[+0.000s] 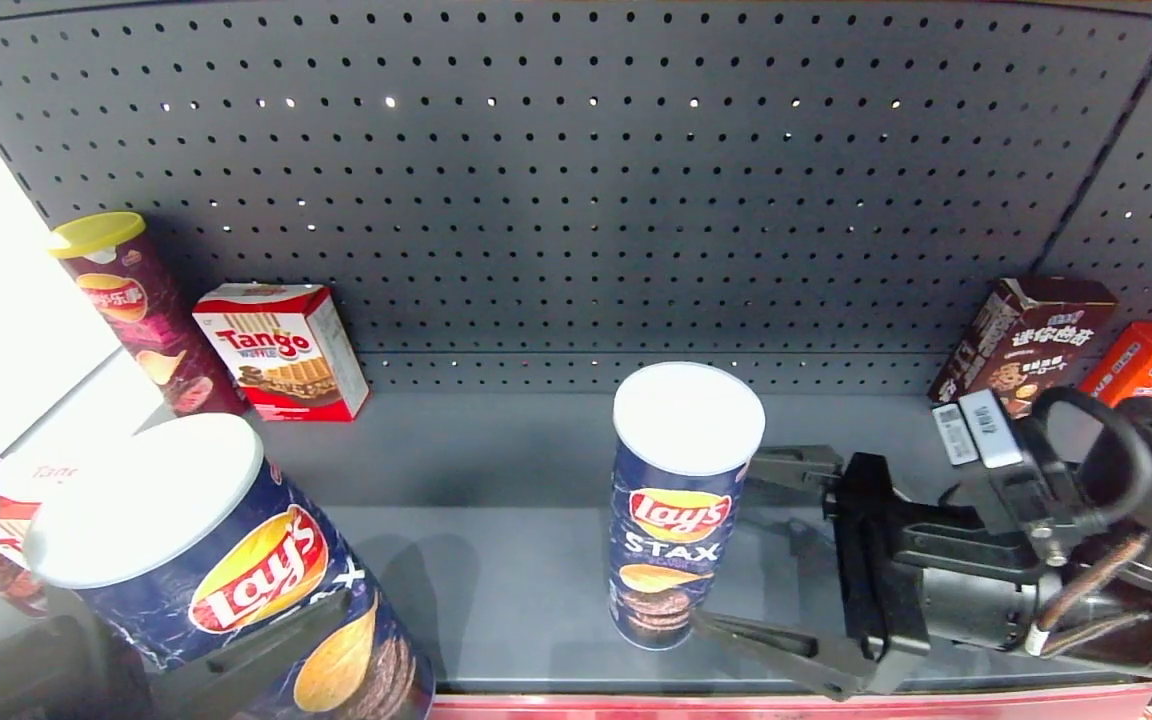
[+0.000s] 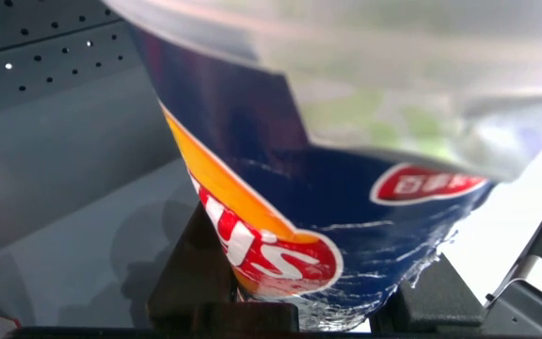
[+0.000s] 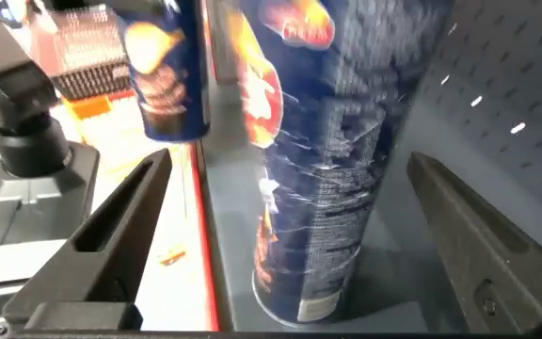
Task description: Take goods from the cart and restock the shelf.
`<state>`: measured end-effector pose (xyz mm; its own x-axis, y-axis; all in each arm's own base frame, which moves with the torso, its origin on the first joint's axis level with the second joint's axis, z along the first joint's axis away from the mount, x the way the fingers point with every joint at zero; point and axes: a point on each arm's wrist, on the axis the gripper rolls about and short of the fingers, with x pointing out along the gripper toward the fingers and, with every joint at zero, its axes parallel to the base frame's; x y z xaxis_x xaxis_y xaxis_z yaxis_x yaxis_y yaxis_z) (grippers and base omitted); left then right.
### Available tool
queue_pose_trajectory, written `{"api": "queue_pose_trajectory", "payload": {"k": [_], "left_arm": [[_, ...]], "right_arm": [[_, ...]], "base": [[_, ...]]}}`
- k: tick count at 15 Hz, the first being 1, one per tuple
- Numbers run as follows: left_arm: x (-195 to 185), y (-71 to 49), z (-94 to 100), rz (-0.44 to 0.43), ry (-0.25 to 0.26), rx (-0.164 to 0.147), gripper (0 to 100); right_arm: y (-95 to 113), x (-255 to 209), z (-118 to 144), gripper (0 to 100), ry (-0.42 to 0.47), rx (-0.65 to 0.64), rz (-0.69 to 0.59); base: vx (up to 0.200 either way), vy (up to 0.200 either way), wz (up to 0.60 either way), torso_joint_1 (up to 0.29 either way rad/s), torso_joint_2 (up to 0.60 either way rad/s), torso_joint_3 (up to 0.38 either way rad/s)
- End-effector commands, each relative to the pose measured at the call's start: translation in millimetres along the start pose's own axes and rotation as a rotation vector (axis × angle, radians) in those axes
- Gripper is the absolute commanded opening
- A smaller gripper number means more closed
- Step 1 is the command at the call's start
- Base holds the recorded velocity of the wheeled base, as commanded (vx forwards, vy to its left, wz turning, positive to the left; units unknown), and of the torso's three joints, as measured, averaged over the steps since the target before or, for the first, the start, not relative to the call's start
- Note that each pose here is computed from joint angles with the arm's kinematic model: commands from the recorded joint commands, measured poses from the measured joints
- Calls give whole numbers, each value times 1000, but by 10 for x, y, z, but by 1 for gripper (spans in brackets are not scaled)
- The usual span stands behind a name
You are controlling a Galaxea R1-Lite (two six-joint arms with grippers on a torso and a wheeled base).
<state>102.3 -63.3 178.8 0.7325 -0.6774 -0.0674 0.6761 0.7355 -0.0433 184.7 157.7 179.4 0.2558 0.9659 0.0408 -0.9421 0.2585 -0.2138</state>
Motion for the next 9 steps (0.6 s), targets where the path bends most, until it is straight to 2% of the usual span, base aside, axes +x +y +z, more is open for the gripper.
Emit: {"api": "queue_pose_trajectory", "payload": {"k": [1, 5, 9], "left_arm": [[-25, -6, 9, 0, -11, 2, 0], [-84, -21, 21, -1, -33, 8, 0], [-107, -26, 31, 1, -44, 10, 0]], "right_arm": [[143, -279, 224, 100, -57, -51, -43], [292, -560, 380, 100, -88, -75, -243], [615, -989, 348, 100, -45, -52, -350]], "base": [[0, 0, 0, 0, 0, 0], [0, 0, 0, 0, 0, 0], [0, 0, 0, 0, 0, 0]]}}
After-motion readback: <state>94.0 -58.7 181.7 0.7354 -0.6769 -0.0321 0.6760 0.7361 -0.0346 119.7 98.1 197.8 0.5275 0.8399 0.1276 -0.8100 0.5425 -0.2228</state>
